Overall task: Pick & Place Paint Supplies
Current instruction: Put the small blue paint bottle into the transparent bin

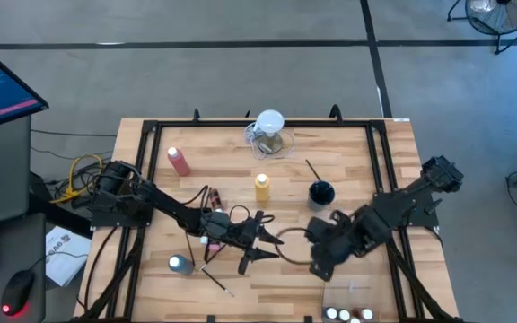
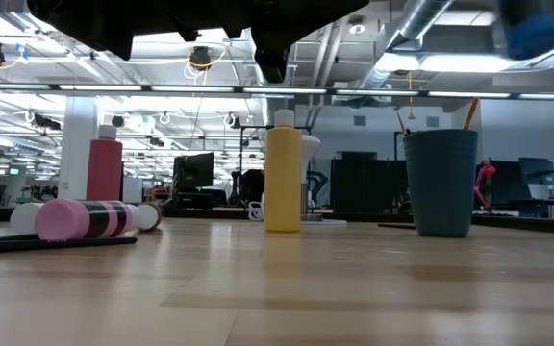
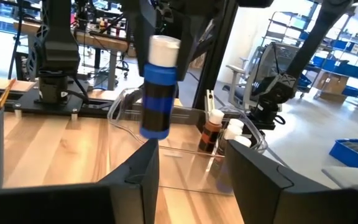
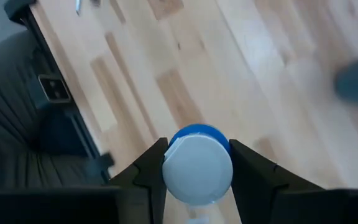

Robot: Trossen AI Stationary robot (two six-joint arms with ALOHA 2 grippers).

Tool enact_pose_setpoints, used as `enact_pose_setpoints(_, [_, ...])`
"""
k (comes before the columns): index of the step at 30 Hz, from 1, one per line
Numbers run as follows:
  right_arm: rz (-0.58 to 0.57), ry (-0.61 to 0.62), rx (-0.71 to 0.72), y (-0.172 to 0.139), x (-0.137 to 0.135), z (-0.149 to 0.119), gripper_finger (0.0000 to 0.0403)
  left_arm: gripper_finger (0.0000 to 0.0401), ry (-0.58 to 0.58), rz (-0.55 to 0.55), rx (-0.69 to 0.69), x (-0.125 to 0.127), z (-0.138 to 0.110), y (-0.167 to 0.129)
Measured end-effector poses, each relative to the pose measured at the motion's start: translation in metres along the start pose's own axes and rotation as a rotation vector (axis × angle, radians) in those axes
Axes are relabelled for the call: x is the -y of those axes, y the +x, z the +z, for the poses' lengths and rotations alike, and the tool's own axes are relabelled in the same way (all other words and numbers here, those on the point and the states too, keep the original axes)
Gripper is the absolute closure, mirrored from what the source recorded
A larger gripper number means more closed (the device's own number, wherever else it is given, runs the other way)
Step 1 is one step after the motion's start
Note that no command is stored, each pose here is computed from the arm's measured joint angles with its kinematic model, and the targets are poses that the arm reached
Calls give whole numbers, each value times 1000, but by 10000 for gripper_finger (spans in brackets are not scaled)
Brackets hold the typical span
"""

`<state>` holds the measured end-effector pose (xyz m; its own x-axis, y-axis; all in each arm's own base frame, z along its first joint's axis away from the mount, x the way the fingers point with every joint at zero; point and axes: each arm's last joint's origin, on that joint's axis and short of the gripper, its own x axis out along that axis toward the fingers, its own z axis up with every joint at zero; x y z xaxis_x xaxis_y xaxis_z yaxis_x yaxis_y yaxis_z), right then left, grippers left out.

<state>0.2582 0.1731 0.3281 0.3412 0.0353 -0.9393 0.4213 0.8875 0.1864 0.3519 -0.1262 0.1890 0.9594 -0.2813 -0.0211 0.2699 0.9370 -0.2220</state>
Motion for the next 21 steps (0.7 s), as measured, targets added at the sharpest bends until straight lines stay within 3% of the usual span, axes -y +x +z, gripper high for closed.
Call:
enact_pose_setpoints(8, [-80,135,-53,-12,-13,-57,275,258,0,-9,-3,0,0,0])
enact_pose_setpoints(15, [-83,211,113,-20,-22,-99,275,261,1,-11,-4,1,0,0])
enact_pose_setpoints(21, [-66,228,136,-5,-23,-125,275,261,2,-11,-3,1,0,0])
